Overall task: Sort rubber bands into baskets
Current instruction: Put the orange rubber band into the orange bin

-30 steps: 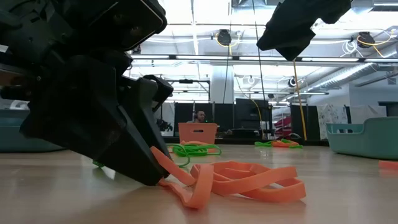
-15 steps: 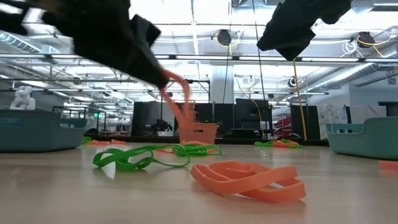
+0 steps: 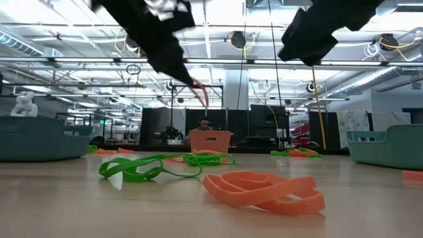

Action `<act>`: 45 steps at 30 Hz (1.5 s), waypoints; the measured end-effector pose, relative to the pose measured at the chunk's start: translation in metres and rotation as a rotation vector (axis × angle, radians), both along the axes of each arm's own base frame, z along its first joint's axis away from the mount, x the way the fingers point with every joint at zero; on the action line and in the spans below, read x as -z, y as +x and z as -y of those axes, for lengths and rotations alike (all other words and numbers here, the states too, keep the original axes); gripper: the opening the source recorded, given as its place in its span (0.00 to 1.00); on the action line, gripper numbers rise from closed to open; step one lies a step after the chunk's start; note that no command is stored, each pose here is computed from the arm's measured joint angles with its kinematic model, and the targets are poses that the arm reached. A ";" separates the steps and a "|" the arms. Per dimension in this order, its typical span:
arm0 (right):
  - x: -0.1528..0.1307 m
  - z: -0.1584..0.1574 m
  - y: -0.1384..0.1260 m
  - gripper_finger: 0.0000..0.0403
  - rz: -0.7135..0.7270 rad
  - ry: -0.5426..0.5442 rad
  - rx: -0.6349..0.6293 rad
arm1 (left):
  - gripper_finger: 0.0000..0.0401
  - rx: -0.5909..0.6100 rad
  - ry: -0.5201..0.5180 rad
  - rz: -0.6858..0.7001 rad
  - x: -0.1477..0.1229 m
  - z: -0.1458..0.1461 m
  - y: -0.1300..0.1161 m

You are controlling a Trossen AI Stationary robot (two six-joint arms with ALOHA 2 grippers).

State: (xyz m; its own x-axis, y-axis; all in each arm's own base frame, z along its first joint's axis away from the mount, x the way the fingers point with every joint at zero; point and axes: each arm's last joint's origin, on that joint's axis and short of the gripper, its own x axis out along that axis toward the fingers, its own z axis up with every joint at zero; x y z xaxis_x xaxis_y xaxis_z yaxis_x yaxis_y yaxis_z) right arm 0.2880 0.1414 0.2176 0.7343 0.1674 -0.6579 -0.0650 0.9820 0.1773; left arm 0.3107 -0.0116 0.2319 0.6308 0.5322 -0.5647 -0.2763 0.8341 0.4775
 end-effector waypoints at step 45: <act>0.011 0.016 -0.010 0.32 -0.090 -0.298 0.148 | 0.47 -0.135 -0.234 0.127 0.022 -0.133 0.008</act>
